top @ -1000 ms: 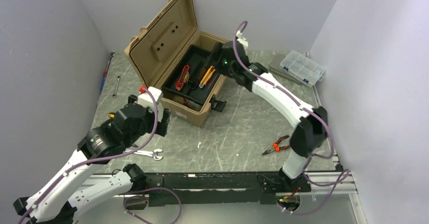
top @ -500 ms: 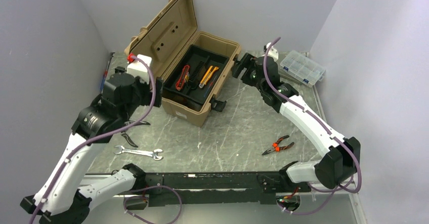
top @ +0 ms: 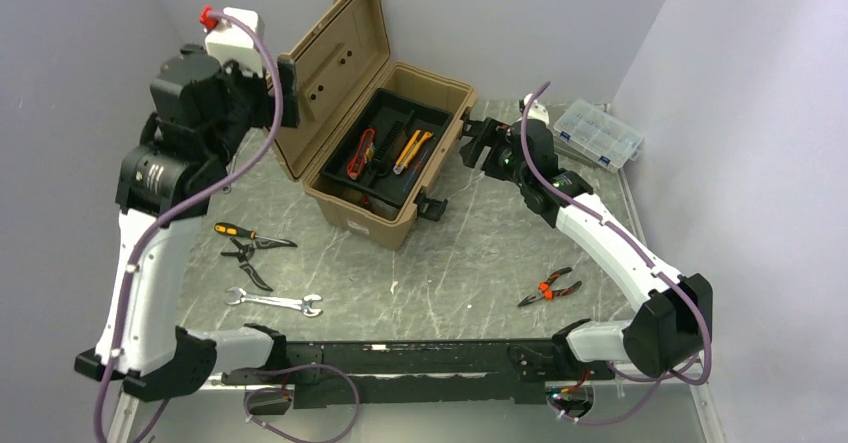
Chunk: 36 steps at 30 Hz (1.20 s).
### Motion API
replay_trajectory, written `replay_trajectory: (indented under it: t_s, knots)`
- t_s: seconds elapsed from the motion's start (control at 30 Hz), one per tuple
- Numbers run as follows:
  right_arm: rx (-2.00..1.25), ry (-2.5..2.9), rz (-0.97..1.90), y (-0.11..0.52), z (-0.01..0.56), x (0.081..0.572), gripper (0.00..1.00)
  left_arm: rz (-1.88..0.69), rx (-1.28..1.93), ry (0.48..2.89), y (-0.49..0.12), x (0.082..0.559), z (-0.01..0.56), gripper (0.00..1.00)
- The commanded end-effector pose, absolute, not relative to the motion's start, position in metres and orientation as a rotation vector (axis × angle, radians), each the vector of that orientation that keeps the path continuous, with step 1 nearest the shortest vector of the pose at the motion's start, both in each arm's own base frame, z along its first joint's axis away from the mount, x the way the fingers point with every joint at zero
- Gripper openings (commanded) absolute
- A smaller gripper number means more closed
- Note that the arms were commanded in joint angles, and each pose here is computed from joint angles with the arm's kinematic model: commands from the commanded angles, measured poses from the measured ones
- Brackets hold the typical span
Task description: Pack the tool kit
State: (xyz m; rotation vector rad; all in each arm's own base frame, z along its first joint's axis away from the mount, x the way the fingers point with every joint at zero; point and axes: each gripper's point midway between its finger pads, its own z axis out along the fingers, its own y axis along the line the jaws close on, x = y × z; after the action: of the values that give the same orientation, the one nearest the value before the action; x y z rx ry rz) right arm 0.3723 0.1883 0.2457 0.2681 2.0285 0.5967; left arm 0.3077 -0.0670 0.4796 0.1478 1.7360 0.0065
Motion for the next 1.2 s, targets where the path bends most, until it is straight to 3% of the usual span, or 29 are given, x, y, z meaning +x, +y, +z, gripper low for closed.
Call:
replay_trajectory:
  t_s: [0.0, 0.17, 0.37, 0.7, 0.73, 0.83, 0.9, 0.93, 0.97, 1.1, 1.17]
  knots:
    - [0.219, 1.980, 0.625, 0.189, 0.259, 0.373, 0.78, -0.002, 0.128, 1.753, -0.057, 0.326, 0.491, 0.99]
    - [0.214, 2.023, 0.629, 0.191, 0.243, 0.375, 0.77, -0.157, 0.026, 1.780, -0.039, 0.362, 0.485, 0.99]
    - [0.199, 2.107, 0.655, 0.195, 0.211, 0.373, 0.69, -0.448, -0.172, 1.765, 0.010, 0.406, 0.474, 0.99]
    - [0.201, 2.234, 0.742, 0.211, 0.151, 0.362, 0.62, -0.843, -0.308, 1.815, 0.026, 0.455, 0.404, 0.81]
    - [0.199, 2.241, 0.755, 0.214, 0.146, 0.361, 0.61, -0.872, -0.318, 1.818, 0.025, 0.458, 0.396, 0.75]
    - [0.208, 2.277, 0.772, 0.219, 0.129, 0.363, 0.59, -0.959, -0.332, 1.820, 0.020, 0.465, 0.378, 0.35]
    - [0.214, 2.299, 0.765, 0.220, 0.120, 0.365, 0.53, -0.989, -0.346, 1.834, 0.020, 0.469, 0.369, 0.11]
    - [0.220, 2.304, 0.760, 0.220, 0.118, 0.367, 0.48, -0.996, -0.352, 1.841, 0.020, 0.471, 0.366, 0.04]
    - [0.218, 2.304, 0.758, 0.222, 0.116, 0.369, 0.36, -1.000, -0.354, 1.847, 0.019, 0.473, 0.363, 0.00]
    - [0.226, 2.306, 0.747, 0.225, 0.109, 0.381, 0.00, -1.027, -0.323, 1.875, 0.004, 0.477, 0.354, 0.00]
    - [0.233, 2.308, 0.751, 0.228, 0.107, 0.389, 0.00, -1.054, -0.282, 1.892, -0.012, 0.476, 0.353, 0.00]
